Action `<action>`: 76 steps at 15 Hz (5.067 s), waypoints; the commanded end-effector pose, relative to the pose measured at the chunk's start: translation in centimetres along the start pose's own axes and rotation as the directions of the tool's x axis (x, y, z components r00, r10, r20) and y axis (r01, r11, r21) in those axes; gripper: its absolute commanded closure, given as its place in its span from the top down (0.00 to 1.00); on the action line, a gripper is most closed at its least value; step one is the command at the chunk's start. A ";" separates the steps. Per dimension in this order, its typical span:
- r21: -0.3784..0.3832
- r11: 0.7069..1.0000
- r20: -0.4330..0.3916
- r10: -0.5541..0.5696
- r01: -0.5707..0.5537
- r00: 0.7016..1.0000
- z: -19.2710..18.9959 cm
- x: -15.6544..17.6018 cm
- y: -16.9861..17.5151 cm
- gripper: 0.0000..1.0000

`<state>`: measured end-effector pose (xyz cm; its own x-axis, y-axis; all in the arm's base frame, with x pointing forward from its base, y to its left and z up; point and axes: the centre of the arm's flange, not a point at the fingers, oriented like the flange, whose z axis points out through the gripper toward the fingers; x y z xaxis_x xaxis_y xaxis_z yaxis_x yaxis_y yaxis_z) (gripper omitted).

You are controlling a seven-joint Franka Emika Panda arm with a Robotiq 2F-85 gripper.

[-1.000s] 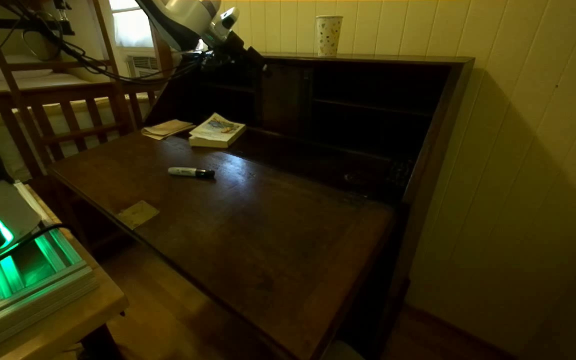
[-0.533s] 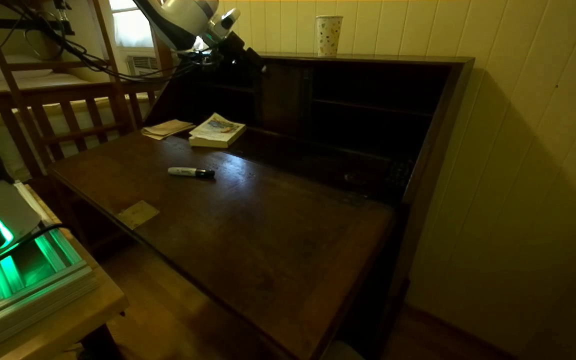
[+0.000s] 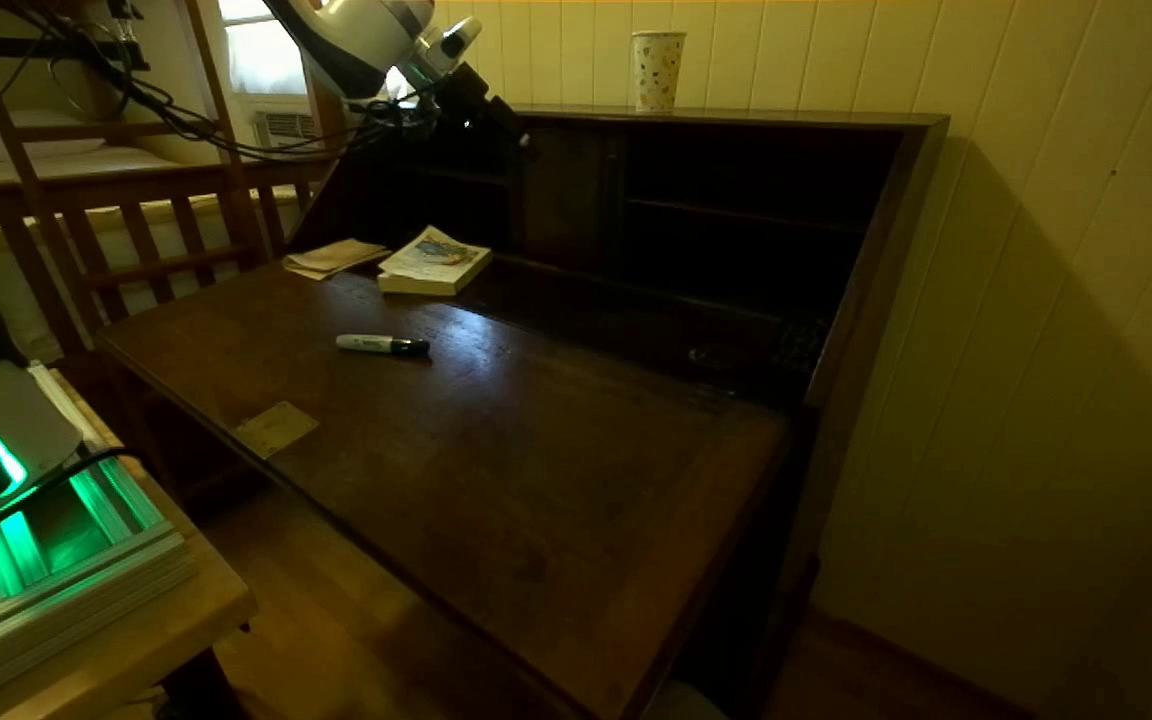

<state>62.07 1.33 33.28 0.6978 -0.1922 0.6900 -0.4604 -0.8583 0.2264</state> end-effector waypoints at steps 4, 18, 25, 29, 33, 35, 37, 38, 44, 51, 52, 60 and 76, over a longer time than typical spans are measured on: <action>-0.054 0.998 0.072 -0.017 0.021 0.997 -1.4 -0.2 2.2 1.00; -0.092 0.995 0.139 -0.022 0.035 0.990 -3.0 -2.6 6.9 1.00; -0.127 0.991 0.162 -0.027 0.048 0.986 -3.6 -3.4 9.7 1.00; -0.155 0.987 0.180 -0.023 0.052 0.983 -3.7 -3.8 11.3 1.00; -0.176 0.984 0.196 -0.006 0.041 0.981 -4.3 -3.7 12.8 1.00; -0.177 0.984 0.199 -0.002 0.038 0.980 -4.6 -3.4 13.2 1.00; -0.159 0.987 0.197 0.000 0.032 0.980 -5.1 -3.1 13.1 1.00; -0.143 0.989 0.193 0.000 0.028 0.981 -5.4 -2.9 12.9 1.00; -0.040 0.999 0.151 0.019 -0.013 0.988 -7.8 -1.1 10.5 1.00; -0.031 0.999 0.079 -0.013 0.015 0.997 -6.3 -0.9 10.5 1.00; -0.029 0.999 0.075 -0.011 0.013 0.997 -6.2 -0.8 10.7 1.00; -0.086 0.996 0.093 -0.015 0.023 0.996 -6.4 -0.9 13.0 1.00; -0.249 0.968 0.137 0.068 -0.032 0.988 -6.0 -2.0 18.3 1.00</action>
<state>50.65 -10.18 39.73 0.7536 -0.3034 0.5831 -0.5808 -0.7228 0.3745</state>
